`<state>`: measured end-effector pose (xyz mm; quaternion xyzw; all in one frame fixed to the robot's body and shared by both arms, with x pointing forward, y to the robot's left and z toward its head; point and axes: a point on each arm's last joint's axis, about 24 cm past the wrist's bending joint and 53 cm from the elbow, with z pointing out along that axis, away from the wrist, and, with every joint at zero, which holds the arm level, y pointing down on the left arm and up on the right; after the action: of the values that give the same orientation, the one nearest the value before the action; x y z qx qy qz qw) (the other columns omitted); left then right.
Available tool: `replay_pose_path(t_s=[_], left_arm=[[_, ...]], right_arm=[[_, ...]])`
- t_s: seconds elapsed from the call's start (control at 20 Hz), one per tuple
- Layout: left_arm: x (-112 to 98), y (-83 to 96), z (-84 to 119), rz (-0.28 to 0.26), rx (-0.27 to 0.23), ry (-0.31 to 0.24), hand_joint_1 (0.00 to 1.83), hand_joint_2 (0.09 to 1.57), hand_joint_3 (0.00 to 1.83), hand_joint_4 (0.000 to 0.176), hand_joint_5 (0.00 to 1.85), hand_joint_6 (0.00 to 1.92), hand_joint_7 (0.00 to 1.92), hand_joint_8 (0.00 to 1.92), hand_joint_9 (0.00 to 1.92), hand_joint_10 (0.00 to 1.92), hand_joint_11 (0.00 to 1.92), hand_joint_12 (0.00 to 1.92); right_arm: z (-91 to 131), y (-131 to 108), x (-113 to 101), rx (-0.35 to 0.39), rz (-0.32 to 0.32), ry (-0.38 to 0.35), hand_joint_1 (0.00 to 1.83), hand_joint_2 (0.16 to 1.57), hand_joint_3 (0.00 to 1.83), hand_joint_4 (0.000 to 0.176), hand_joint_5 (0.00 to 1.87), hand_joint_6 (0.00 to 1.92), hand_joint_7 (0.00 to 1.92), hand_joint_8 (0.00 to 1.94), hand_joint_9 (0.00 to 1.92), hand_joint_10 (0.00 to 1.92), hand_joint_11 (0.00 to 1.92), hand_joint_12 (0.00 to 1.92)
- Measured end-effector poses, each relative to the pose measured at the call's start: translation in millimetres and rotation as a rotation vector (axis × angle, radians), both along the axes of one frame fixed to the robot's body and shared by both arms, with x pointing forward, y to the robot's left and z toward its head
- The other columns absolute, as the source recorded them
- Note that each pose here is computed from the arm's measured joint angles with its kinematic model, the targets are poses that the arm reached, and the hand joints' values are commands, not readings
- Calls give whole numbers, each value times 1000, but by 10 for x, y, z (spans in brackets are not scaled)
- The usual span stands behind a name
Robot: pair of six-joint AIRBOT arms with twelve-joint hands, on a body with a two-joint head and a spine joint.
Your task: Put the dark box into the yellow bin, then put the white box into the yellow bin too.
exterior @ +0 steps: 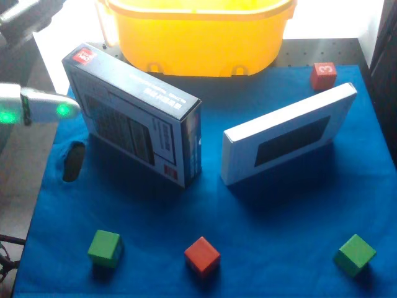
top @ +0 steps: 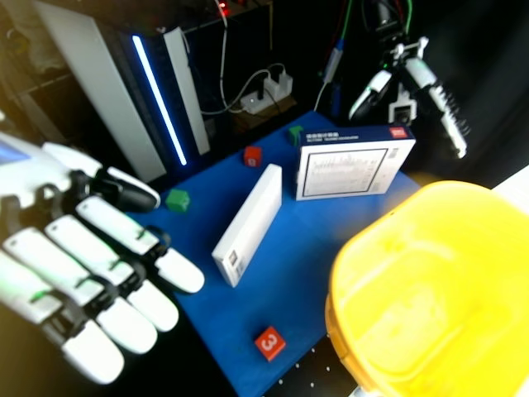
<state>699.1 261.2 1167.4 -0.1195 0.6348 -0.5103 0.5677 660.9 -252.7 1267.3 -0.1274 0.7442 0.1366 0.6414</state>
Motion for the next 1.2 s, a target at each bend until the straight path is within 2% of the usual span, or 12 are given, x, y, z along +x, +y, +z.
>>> replay_pose_path(t_s=[0.15, 0.25, 0.3, 0.35, 0.45, 0.7, 0.95, 1.0, 1.05, 1.1, 1.15, 1.2], left_arm=[[18, -15, 147, -10, 5, -31, 933, 725, 0, 144, 0, 0, 55, 2, 65, 9, 67, 84], [12, -159, 210, -50, 25, -48, 967, 737, 0, 155, 9, 3, 64, 5, 74, 10, 90, 95], [2, -251, 225, -75, 42, -53, 974, 749, 3, 150, 22, 8, 73, 7, 86, 13, 103, 102], [-16, -327, 239, -100, 57, -61, 965, 728, 0, 151, 42, 14, 95, 14, 108, 20, 114, 108], [-37, -440, 204, -143, 70, -40, 905, 672, 0, 144, 13, 0, 123, 5, 130, 11, 128, 121], [23, -553, 142, -167, 121, -20, 813, 666, 0, 174, 0, 0, 121, 0, 121, 2, 121, 123], [82, -793, 128, -226, 132, -8, 858, 613, 0, 176, 14, 4, 54, 0, 72, 0, 88, 111], [90, -858, 86, -241, 136, 5, 839, 604, 0, 174, 25, 7, 85, 12, 112, 15, 163, 146], [85, -901, 53, -252, 140, 14, 840, 600, 0, 152, 21, 4, 89, 12, 118, 16, 179, 154], [90, -920, 47, -257, 139, 17, 840, 600, 0, 152, 21, 4, 89, 12, 118, 16, 179, 154], [97, -937, 37, -259, 143, 17, 821, 603, 0, 129, 15, 1, 92, 11, 124, 16, 161, 147], [104, -946, 35, -261, 143, 17, 817, 601, 0, 127, 17, 2, 92, 9, 120, 12, 132, 137]], right_arm=[[-1, 23, 7, 0, 4, 0, 0, 1004, 0, 0, 77, 0, 236, 0, 218, 3, 0, 667], [-1, 25, 7, 1, 5, 0, 0, 1016, 1, 0, 72, 0, 206, 0, 275, 3, 16, 831], [-3, 25, 7, 0, 5, 0, 0, 1009, 0, 0, 76, 0, 215, 0, 304, 3, 3, 907], [-10, 32, 9, -1, 6, 2, 0, 1006, 0, 0, 94, 3, 242, 5, 269, 5, 0, 795], [-13, 37, 17, -2, 7, 3, 0, 998, 0, 0, 116, 4, 292, 8, 310, 12, 0, 808], [-16, 64, 23, -1, 12, 3, 0, 981, 0, 0, 110, 2, 288, 3, 257, 1, 0, 712], [-15, 60, 23, -2, 11, 3, 0, 961, 0, 0, 130, 0, 305, 0, 274, 3, 0, 718], [-20, 62, 23, -2, 12, 4, 0, 981, 5, 0, 133, 0, 318, 0, 298, 4, 0, 800], [-29, 64, 22, -4, 13, 5, 0, 964, 0, 0, 133, 0, 321, 0, 293, 1, 0, 825], [-31, 61, 22, -5, 12, 6, 0, 964, 0, 0, 133, 0, 321, 0, 293, 1, 0, 825], [-35, 61, 23, -6, 12, 7, 0, 959, 0, 0, 130, 0, 315, 0, 289, 0, 0, 834], [-34, 62, 23, -5, 12, 7, 0, 956, 0, 0, 132, 1, 313, 0, 278, 0, 0, 835]])
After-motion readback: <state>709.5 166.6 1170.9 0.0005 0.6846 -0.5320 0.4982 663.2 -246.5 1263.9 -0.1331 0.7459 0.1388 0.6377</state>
